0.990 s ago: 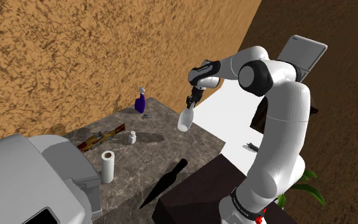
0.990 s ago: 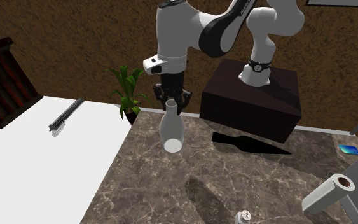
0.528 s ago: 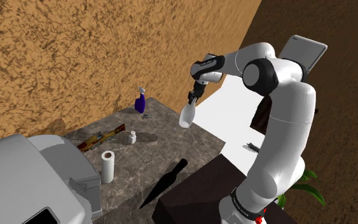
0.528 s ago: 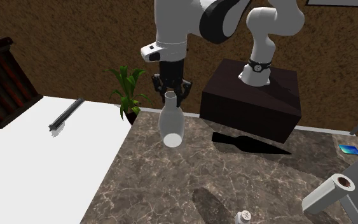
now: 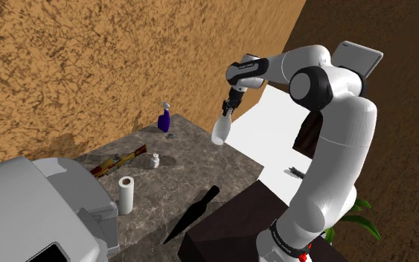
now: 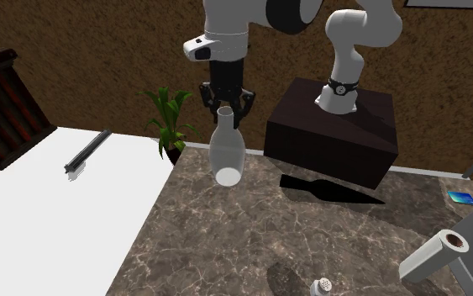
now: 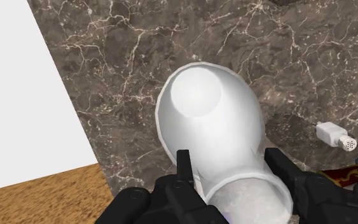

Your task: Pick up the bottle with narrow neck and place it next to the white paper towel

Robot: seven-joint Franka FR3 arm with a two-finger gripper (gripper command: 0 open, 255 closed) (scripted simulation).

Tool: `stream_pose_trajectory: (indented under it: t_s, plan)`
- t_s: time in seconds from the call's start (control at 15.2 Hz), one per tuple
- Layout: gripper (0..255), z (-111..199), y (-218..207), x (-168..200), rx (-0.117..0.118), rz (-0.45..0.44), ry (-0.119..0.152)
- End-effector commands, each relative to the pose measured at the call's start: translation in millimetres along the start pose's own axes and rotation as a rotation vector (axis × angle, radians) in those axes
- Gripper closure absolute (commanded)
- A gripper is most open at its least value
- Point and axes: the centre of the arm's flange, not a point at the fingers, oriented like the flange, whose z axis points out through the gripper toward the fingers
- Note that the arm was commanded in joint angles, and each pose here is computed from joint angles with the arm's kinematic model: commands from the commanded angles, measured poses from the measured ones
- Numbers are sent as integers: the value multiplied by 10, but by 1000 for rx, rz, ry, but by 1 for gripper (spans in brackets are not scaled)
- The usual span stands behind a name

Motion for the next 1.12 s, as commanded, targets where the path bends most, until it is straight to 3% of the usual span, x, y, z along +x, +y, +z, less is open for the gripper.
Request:
stream_pose_trajectory:
  t_s: [0.0, 1.06]
  plan:
    - [255, -108, 4, 11, 0, 0, 0]
    - [255, -952, 8, 55, 0, 0, 0]
